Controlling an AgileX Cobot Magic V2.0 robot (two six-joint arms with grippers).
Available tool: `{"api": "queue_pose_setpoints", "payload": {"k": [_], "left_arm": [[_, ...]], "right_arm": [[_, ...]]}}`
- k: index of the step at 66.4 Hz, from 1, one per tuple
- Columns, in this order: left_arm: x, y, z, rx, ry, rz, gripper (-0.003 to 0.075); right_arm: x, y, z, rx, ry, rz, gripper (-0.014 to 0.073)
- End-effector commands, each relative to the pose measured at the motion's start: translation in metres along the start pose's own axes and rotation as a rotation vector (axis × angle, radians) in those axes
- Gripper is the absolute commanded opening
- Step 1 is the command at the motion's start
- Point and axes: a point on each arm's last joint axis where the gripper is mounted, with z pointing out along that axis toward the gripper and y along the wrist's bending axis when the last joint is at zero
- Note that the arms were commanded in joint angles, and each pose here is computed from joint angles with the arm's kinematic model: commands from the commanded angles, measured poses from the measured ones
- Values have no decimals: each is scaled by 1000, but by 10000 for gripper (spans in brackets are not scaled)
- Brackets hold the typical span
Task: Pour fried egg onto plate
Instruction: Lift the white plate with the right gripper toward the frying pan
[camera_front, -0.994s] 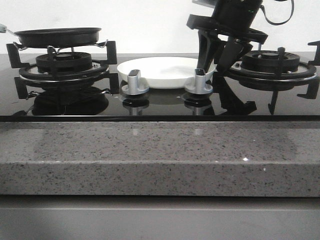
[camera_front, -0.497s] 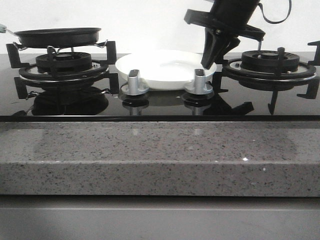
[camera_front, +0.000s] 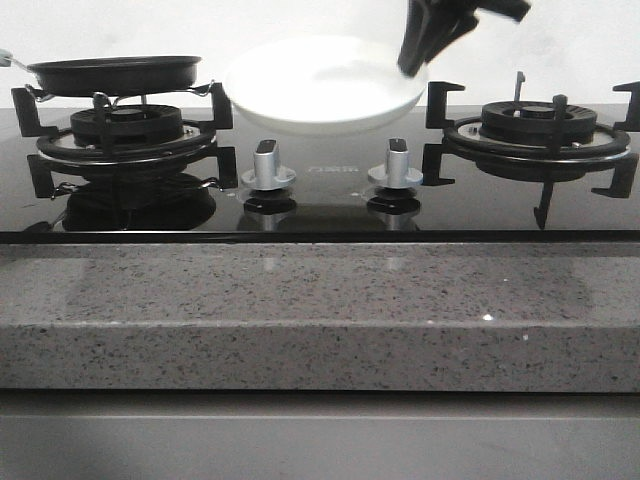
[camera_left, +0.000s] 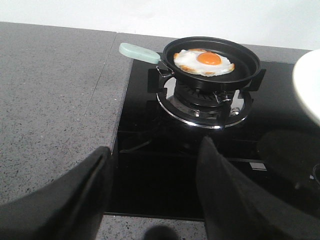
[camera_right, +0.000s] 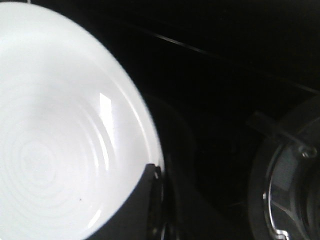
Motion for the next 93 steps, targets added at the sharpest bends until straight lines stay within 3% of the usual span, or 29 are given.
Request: {"api": "queue_pose_setpoints", "payload": {"k": [1, 17, 36, 53, 78, 84, 93], "left_arm": [[-15, -2, -2, 17, -91, -4, 388], [-15, -2, -2, 17, -91, -4, 388], [-15, -2, -2, 17, -91, -4, 388], [-15, -2, -2, 17, -93, -4, 388], [-15, -2, -2, 13, -93, 3, 389], [-15, 0, -2, -4, -94, 33, 432], [-16, 1, -3, -23, -101, 69, 580]], "right_arm": [[-2, 24, -66, -30, -111, -29, -67], [33, 54, -92, -56, -129, -49, -67], [82, 65, -75, -60, -130, -34, -67], [97, 57, -51, -41, -108, -4, -68], [97, 56, -49, -39, -111, -2, -68], [97, 56, -49, -39, -111, -2, -68], [97, 56, -49, -39, -111, -2, -68]]}}
